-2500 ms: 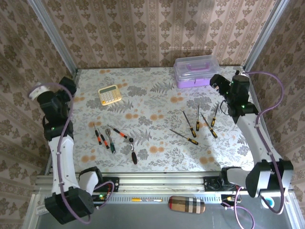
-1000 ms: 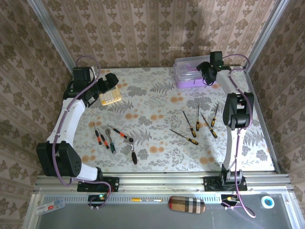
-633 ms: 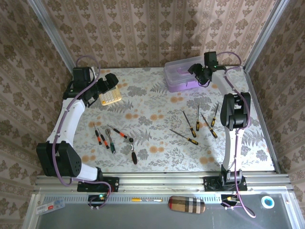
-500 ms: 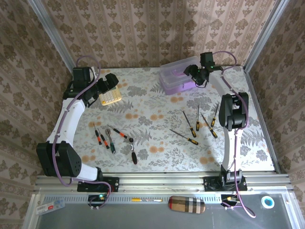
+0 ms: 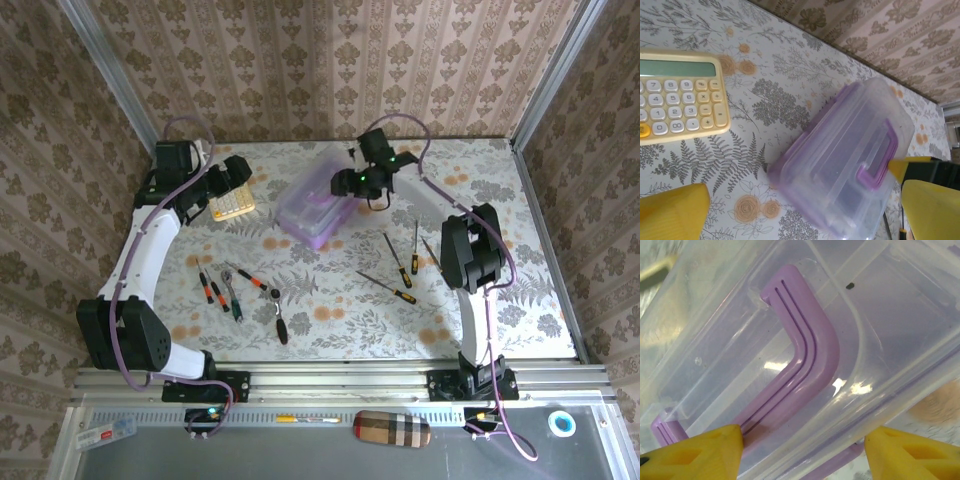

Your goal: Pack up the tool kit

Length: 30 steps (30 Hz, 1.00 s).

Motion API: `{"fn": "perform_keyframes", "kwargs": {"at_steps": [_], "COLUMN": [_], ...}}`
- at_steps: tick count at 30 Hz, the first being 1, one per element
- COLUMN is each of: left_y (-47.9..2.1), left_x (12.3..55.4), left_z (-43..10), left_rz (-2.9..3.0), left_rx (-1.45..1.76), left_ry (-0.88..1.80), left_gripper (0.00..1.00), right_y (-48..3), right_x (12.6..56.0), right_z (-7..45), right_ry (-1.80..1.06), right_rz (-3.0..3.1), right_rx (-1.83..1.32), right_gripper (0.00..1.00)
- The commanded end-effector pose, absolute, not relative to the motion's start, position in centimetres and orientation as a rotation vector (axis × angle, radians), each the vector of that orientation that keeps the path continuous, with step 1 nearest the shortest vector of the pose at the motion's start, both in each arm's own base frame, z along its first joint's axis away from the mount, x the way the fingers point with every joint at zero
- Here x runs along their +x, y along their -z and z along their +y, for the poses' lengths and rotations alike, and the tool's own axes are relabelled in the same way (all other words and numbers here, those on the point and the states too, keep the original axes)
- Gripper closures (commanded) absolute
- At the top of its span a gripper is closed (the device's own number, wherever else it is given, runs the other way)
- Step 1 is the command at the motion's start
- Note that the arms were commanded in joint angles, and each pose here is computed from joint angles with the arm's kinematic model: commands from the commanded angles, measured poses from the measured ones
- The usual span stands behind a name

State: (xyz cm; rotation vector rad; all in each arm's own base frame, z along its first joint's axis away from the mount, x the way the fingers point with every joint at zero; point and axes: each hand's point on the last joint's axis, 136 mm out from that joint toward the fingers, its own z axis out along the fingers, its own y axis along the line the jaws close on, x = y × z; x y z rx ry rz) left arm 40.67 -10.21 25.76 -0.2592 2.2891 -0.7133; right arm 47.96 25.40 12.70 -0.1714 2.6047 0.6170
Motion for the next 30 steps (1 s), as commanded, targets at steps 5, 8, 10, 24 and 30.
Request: {"fn": "perform_keyframes", "kwargs": {"at_steps": [5, 8, 10, 24, 30], "left_y": [-25.1, -23.7, -22.7, -16.9, -15.0], "left_x": [39.7, 39.2, 39.0, 36.9, 35.5], "left_z": [-14.2, -16.1, -17.5, -23.5, -25.5], "left_rz": [2.392, 2.464, 2.515, 2.760, 2.802], "left_rx": [-0.048, 0.028, 0.091, 0.533, 0.603], "left_ry": [0.685, 0.659, 0.619, 0.199, 0.341], "left_gripper": [0.02, 0.03, 0.04, 0.04, 0.03], "right_y": [-8.9, -10.9, -12.9, -17.9, -14.1], "right_x": [40.2, 40.6, 41.1, 37.3, 34.1], "right_z": [23.3, 23.2, 22.8, 16.5, 17.4], "right_ry": [-0.445, -0.436, -0.443, -0.877, -1.074], "right_rz": [2.777, 2.721, 2.674, 2.398, 2.422], "right_rx": [-0.472, -0.494, -0.473, 0.099, 0.137], "right_gripper": [0.31, 0.28, 0.26, 0.15, 0.13]}}
